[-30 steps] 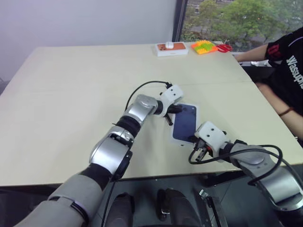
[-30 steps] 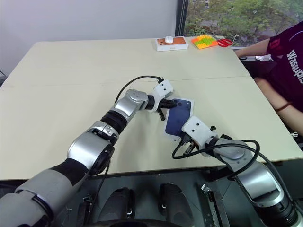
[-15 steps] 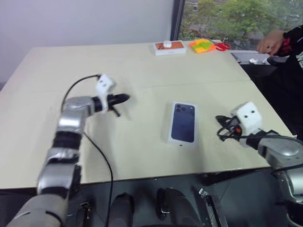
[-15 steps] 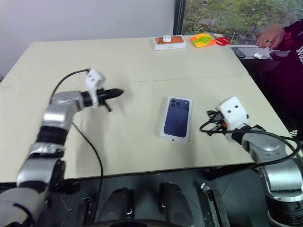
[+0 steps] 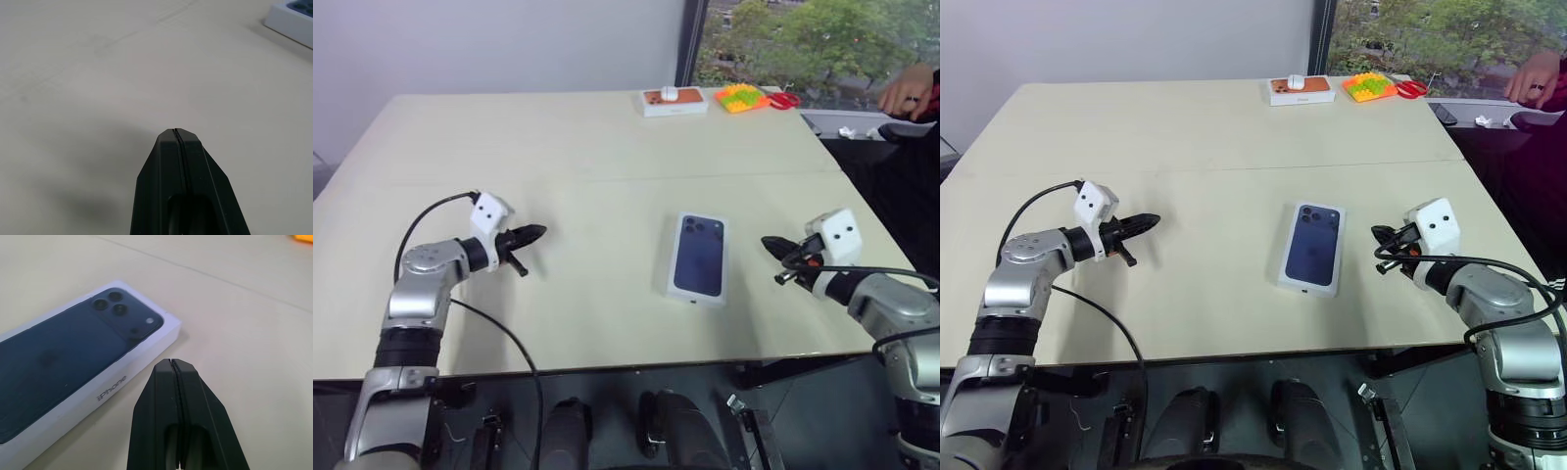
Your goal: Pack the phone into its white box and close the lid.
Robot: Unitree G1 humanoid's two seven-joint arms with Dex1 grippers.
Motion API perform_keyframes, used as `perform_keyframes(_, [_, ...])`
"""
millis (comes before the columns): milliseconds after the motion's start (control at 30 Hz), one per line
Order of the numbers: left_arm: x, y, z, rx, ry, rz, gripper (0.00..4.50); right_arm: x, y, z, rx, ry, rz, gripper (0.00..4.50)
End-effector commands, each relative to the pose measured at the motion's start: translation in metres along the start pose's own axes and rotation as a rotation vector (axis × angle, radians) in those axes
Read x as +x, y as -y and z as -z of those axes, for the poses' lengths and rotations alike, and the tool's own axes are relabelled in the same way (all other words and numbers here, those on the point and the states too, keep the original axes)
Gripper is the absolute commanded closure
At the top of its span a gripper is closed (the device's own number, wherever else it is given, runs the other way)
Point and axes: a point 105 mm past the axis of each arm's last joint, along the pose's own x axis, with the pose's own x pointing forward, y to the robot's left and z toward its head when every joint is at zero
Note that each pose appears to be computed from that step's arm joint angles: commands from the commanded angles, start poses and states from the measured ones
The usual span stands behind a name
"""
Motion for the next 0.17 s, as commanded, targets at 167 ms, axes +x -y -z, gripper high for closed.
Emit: perform_keyframes(167, [-0.0195,-0.0013,-0.0072,-0.010,0.059,-0.032,4.50,0.0008,-0.0031,-0.0106,-0.001,0.058,-0.030,4.48])
